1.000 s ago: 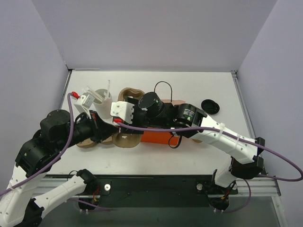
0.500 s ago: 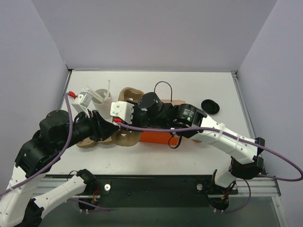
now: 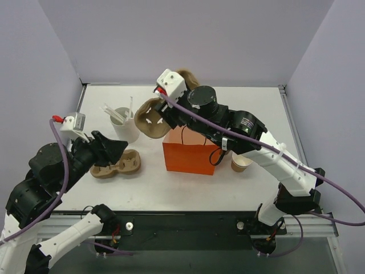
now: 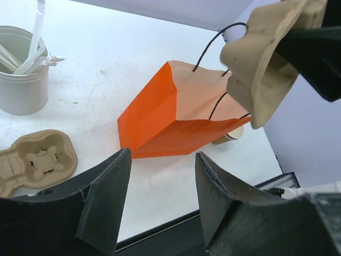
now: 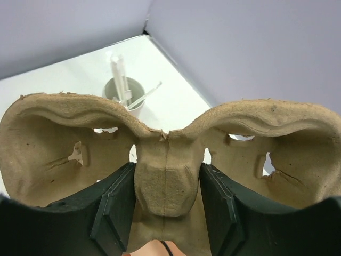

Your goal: Pack the takeout coffee

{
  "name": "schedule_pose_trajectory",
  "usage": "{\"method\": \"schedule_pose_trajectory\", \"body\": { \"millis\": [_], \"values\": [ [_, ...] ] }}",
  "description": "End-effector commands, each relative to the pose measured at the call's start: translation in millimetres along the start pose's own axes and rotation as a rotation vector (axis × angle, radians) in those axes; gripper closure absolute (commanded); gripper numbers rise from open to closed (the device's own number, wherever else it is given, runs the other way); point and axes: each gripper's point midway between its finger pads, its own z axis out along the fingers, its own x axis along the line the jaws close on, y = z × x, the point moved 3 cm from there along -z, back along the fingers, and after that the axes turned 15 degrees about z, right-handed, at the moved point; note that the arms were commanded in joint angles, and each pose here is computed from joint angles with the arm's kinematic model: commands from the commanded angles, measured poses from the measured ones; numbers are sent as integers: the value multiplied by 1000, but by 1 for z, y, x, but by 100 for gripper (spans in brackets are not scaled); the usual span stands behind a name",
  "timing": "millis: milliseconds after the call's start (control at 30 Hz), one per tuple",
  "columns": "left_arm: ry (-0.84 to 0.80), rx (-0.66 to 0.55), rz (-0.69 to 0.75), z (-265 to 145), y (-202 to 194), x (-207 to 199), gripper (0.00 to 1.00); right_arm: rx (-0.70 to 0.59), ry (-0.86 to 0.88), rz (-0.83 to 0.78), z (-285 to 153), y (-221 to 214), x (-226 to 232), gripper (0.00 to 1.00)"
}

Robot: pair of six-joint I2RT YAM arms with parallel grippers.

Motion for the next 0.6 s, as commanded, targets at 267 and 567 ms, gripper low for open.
{"method": "schedule_pose_trajectory", "body": {
  "millis": [267, 567],
  "values": [
    [-14, -13, 11, 93, 10, -22, 38, -101, -385, 435, -28, 6, -68, 46],
    [-18, 36, -23, 122, -29, -19, 39, -92, -440, 578, -48, -15, -75, 46]
  ]
}}
